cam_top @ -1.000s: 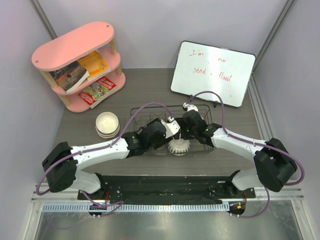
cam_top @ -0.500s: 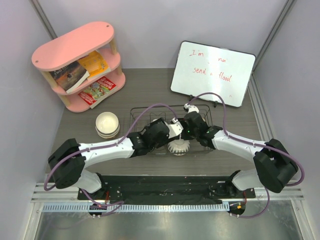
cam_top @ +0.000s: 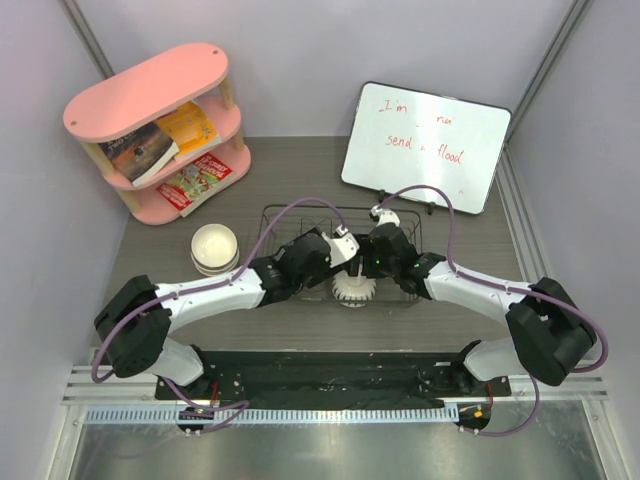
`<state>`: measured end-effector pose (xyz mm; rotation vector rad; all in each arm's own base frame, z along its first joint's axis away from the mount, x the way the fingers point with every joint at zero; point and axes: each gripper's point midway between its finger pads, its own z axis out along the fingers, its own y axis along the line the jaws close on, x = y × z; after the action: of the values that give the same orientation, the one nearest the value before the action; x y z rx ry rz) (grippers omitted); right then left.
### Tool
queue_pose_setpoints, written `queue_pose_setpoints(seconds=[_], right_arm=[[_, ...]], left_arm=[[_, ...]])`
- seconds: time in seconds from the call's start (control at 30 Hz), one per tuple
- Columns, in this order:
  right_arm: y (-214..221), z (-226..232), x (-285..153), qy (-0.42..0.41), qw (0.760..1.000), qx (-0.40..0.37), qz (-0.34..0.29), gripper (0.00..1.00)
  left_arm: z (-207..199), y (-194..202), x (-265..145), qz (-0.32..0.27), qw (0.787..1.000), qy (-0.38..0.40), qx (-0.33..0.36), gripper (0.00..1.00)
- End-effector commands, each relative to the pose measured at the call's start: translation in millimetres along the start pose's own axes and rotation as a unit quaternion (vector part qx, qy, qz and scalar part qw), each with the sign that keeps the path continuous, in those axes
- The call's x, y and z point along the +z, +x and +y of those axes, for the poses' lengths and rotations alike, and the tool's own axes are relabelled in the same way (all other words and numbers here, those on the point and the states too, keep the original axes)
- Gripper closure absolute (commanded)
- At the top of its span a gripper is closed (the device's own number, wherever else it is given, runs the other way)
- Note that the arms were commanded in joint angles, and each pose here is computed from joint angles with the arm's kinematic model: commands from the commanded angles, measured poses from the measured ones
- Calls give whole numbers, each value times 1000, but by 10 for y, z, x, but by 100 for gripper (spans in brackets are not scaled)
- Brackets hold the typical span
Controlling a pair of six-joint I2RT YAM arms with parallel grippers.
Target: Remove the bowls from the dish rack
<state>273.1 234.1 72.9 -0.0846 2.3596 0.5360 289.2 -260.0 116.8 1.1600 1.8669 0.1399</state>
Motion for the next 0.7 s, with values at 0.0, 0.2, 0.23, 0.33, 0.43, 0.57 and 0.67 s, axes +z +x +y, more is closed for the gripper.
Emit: queue_pose_setpoints(seconds=[0.0,0.2,0.23,0.33,0.43,0.57,0.67], right_arm=[[710,-259,-104,29,992,-15,125,32],[813,-324,-79,37,990,-16,138,33],[823,-335,-81,38,990,-17,138,33],[863,-291,-94,25,989,-13,148,33],[851,-264,-80,21,989,-16,149,33],[836,-238,-71,17,988,-16,150,33],[835,-235,-68,16,988,-17,151,33]], left_arm=[[486,-356,-26,-51,996,-74,-28,34],[484,-398,-33,-59,996,-65,-20,39],[507,-426,-63,-64,995,-68,-23,39],[559,-433,-91,-65,995,-74,-21,39],[613,-456,-92,-65,994,-82,-17,39],[686,-488,-110,-69,994,-87,-21,38],[717,-529,-124,-75,993,-87,-21,37]])
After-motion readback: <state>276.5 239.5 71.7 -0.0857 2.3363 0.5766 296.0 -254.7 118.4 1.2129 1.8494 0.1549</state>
